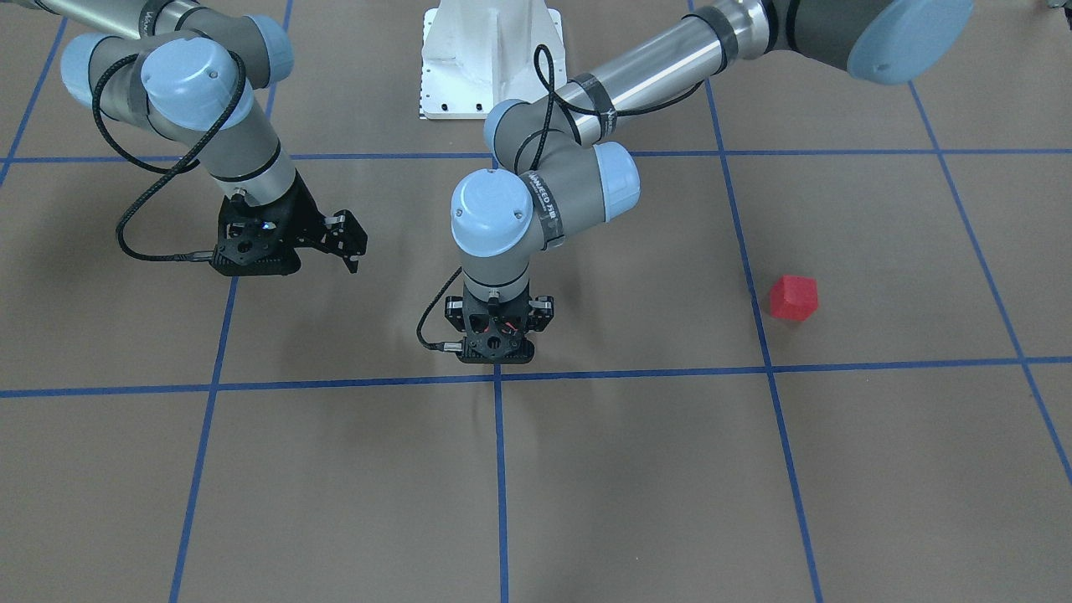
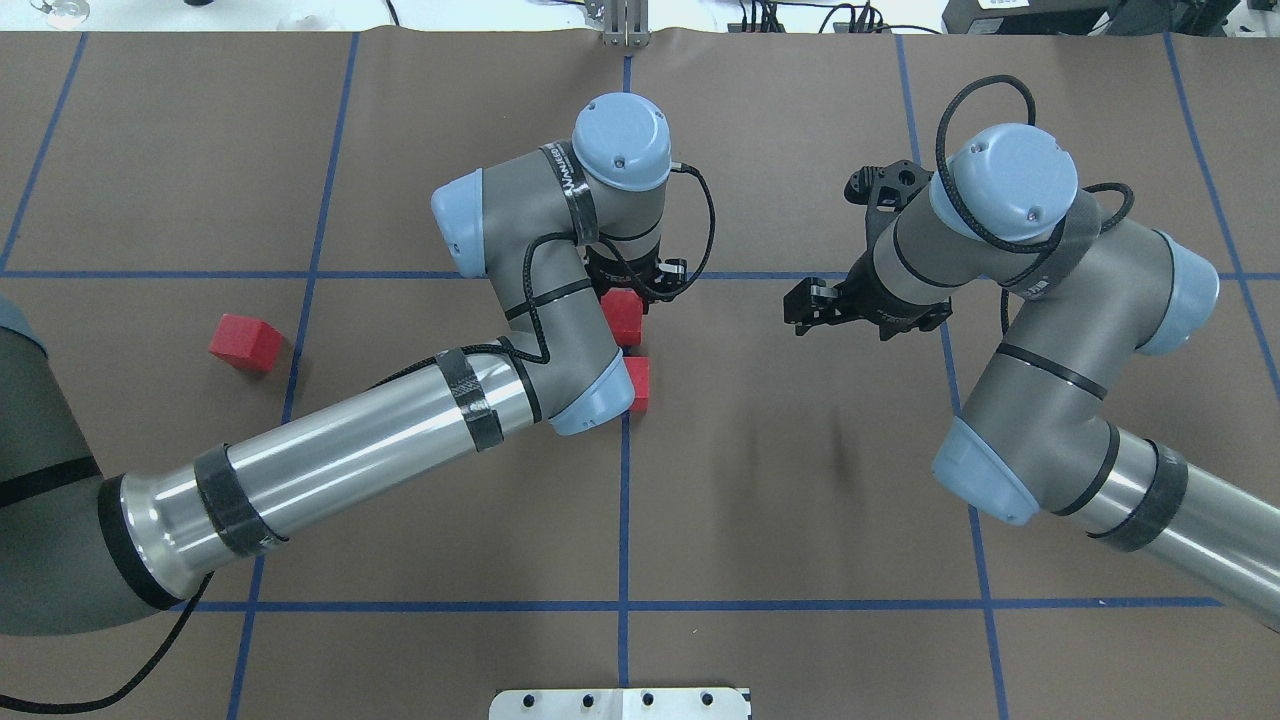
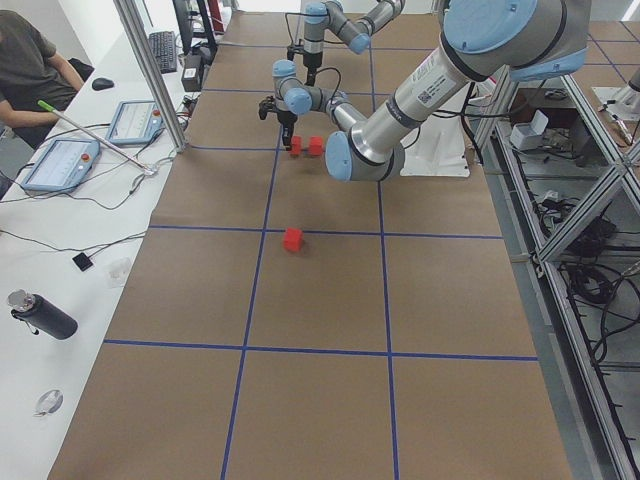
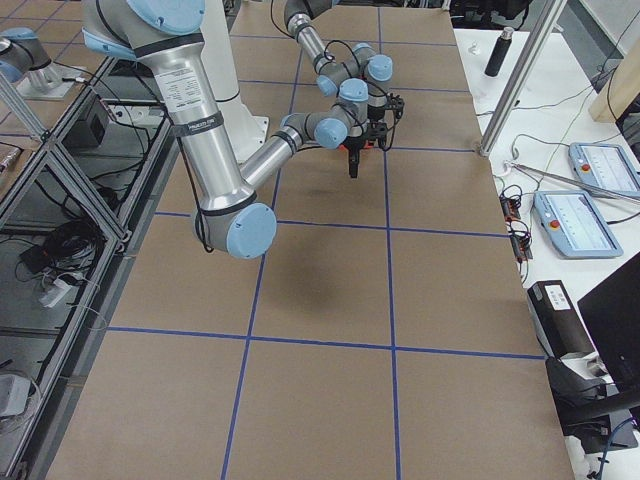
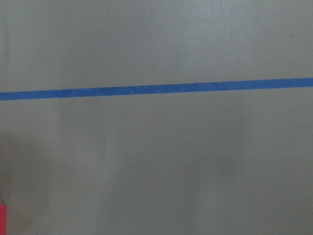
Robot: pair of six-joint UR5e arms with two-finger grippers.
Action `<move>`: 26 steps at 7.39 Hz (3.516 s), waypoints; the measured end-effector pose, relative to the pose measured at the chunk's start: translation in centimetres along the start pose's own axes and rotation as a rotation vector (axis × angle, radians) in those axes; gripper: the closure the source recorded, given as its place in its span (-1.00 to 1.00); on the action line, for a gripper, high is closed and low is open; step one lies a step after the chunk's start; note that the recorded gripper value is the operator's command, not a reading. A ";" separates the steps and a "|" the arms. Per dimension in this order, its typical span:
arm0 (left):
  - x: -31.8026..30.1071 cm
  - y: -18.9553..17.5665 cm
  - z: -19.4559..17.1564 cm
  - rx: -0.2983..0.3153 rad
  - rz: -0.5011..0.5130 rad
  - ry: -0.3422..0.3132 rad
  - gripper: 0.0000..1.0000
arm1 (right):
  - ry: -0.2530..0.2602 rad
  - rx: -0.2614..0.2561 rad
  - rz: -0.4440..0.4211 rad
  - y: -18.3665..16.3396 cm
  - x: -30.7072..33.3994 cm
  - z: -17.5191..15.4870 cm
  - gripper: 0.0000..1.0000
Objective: Form red blocks into L shape at center
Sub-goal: 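Carry the cube with the left gripper beside the placed cube, farther from robot, then lower the cube against the placed cube and open the left gripper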
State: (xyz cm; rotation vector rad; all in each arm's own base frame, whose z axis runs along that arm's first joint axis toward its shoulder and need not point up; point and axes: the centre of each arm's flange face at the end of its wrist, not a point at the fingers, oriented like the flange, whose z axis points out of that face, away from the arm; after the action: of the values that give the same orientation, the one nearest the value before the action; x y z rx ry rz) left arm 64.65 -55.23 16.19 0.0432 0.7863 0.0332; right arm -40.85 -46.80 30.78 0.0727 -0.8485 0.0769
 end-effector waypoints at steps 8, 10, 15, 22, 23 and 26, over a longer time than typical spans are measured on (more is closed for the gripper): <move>0.7 1.4 0.2 -0.020 0.002 0.015 1.00 | 0.003 -0.002 0.000 0.0 0.0 0.2 -0.99; 0.7 1.5 0.3 -0.024 -0.003 0.015 1.00 | 0.001 -0.001 0.001 0.0 0.0 0.1 -0.99; 0.5 1.9 0.7 -0.029 -0.008 0.013 1.00 | 0.002 -0.002 0.001 0.0 0.0 0.2 -0.99; 0.1 2.3 0.8 -0.030 -0.012 0.017 1.00 | 0.003 -0.003 0.001 0.0 0.0 0.2 -0.99; 0.1 2.4 0.8 -0.030 -0.013 0.017 1.00 | 0.003 -0.003 0.001 0.0 0.0 0.2 -0.99; 0.1 2.4 0.8 -0.030 -0.013 0.018 -0.14 | 0.004 -0.004 0.001 0.0 0.0 0.3 -0.99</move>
State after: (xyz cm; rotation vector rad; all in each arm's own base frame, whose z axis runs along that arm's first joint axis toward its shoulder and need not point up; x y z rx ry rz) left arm 65.22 -52.89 16.80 0.0096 0.8043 0.0325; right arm -41.08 -46.85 30.98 0.0682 -0.8449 0.0762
